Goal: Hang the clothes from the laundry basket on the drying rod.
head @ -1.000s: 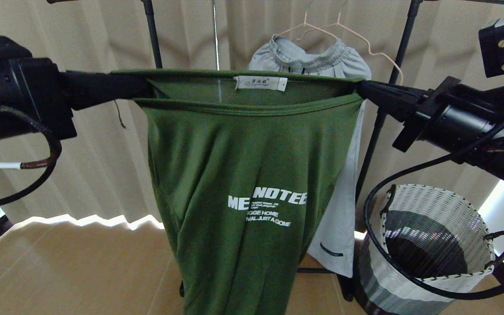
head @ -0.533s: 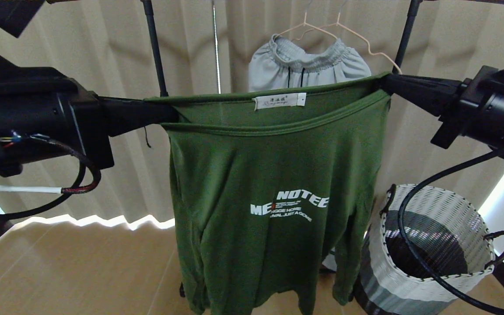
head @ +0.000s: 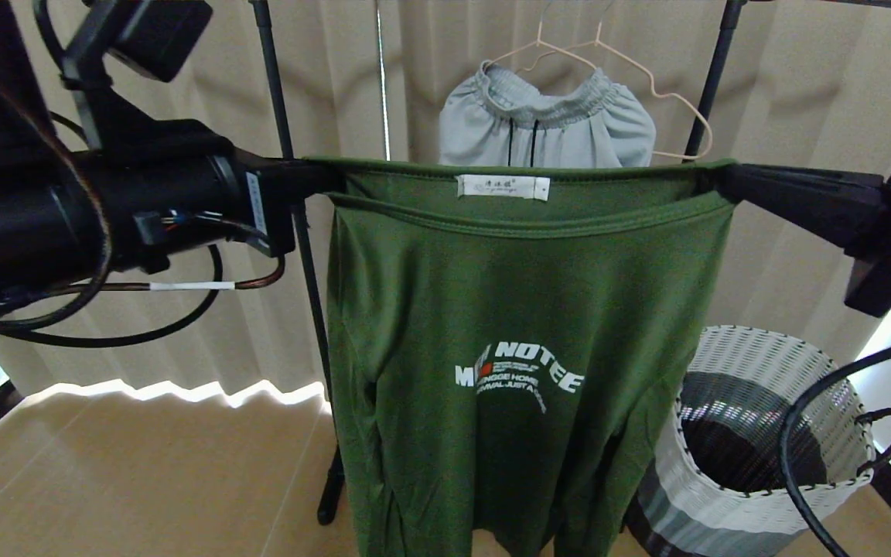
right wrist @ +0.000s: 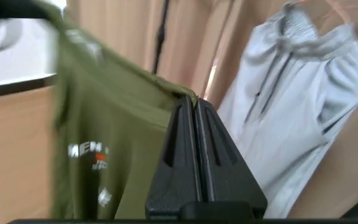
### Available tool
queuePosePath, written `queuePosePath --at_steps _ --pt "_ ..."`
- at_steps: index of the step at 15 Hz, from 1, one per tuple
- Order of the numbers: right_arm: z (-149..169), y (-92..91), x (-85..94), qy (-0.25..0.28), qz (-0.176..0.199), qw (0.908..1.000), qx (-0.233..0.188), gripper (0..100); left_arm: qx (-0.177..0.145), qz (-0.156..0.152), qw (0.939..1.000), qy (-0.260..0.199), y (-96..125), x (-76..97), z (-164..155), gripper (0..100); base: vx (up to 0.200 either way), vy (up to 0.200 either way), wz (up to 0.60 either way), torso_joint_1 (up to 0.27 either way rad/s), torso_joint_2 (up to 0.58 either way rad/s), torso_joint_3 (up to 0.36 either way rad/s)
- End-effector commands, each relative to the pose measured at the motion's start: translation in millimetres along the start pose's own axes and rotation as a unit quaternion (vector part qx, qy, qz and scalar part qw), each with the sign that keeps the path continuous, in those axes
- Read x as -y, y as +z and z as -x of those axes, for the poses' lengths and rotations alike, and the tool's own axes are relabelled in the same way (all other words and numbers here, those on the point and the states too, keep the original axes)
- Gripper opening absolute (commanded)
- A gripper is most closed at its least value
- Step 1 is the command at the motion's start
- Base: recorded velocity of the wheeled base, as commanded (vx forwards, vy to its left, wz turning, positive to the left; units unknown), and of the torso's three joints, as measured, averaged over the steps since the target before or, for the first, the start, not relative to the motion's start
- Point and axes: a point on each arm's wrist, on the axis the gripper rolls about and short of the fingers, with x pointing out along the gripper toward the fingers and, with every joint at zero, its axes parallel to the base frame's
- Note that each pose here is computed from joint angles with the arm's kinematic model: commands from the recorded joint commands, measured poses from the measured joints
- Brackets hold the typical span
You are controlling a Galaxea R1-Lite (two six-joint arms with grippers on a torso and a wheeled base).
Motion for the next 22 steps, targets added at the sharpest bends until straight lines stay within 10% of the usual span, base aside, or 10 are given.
queuePosePath --at_steps 1,10,17,22 --pt "27.0 -7.3 -14.9 0.065 -0.002 0.9978 0.003 0 -0.027 0.007 0.9996 -0.002 -24.7 -3.6 -40.7 0 0.000 0.000 0.00 0.000 0.00 0.000" --pt "2.8 -19.5 5.1 0.051 -0.001 0.9987 -0.007 0 -0.069 0.034 0.9970 -0.010 -19.5 0.0 -16.4 0 0.000 0.000 0.00 0.000 0.00 0.000" --pt "-73.4 -13.7 53.0 0.011 0.037 0.9973 0.063 0 -0.078 0.062 0.9805 -0.169 6.8 19.1 69.0 0 0.000 0.000 0.00 0.000 0.00 0.000" --pt "-79.2 -9.4 55.5 0.009 0.039 0.9968 0.070 0 -0.070 0.053 0.9767 -0.196 7.0 30.5 75.8 0 0.000 0.000 0.00 0.000 0.00 0.000"
